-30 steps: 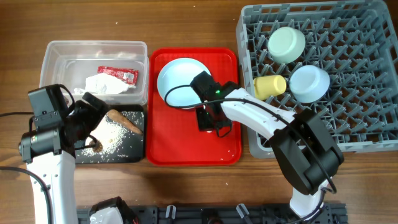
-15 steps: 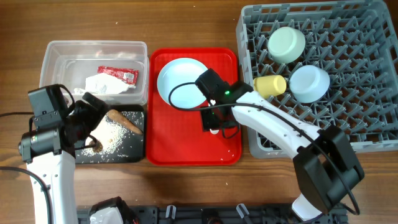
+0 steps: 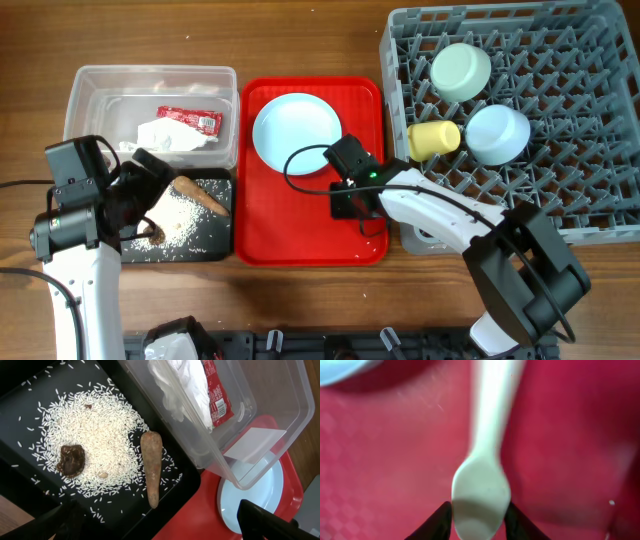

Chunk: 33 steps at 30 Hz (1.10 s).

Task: Sort waste into correct bins and load items into the dishwasher rack
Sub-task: 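Lift the white spoon off the red tray with the right gripper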

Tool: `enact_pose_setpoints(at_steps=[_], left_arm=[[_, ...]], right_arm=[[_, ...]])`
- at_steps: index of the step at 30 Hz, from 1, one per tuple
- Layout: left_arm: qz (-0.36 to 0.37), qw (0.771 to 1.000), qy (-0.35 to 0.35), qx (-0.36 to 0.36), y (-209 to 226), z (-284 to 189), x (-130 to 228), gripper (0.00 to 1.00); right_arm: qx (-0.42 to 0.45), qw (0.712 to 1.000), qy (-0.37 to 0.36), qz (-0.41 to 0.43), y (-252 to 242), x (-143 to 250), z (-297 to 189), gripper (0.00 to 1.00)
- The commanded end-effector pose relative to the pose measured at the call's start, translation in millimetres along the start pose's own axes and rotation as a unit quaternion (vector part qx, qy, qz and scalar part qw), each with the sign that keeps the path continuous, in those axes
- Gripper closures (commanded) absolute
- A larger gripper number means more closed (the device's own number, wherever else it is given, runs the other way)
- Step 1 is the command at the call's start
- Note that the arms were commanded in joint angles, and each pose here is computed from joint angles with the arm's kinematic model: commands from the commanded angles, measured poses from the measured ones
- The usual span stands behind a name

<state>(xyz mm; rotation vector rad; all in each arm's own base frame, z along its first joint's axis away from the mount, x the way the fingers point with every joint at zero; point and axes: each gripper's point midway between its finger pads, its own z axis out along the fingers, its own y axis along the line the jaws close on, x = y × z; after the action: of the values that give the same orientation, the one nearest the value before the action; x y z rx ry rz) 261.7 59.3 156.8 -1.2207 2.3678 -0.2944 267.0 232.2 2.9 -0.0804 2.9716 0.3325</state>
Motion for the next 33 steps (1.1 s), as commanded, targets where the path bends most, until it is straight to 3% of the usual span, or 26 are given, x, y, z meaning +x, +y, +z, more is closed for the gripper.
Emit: enact_pose_setpoints(at_steps=[1, 7, 13, 23, 26, 30, 33], left_arm=[[-0.002, 1.000, -0.001, 0.003, -0.3, -1.2, -0.7, 0.00], [-0.002, 1.000, -0.001, 0.003, -0.3, -1.2, -0.7, 0.00], [-0.002, 1.000, -0.001, 0.003, -0.3, -1.2, -0.7, 0.00], [-0.002, 1.000, -0.001, 0.003, -0.3, -1.2, -0.7, 0.00], [-0.001, 1.000, -0.001, 0.003, -0.4, -1.2, -0.8, 0.00], [-0.002, 1.000, -0.001, 0.003, -0.3, -1.2, -0.7, 0.00], [-0.001, 1.000, -0.001, 0.003, -0.4, -1.2, -0.8, 0.00]], right_arm=[[0.011, 1.000, 0.005, -0.006, -7.7, 5.3, 6.0, 0.68], [0.010, 1.000, 0.002, -0.014, -7.2, 4.2, 6.0, 0.76], [-0.007, 1.000, -0.004, -0.014, 2.8, -2.2, -1.0, 0.96], [-0.058, 0.995, -0.074, -0.023, 24.6, -23.4, -54.5, 0.95], [-0.061, 0.996, -0.055, -0.023, 24.0, -15.2, -53.0, 0.65], [-0.055, 0.997, -0.052, -0.026, 21.8, -10.6, -49.5, 0.52], [-0.038, 0.996, -0.065, -0.054, 17.5, -16.4, -44.9, 0.51]])
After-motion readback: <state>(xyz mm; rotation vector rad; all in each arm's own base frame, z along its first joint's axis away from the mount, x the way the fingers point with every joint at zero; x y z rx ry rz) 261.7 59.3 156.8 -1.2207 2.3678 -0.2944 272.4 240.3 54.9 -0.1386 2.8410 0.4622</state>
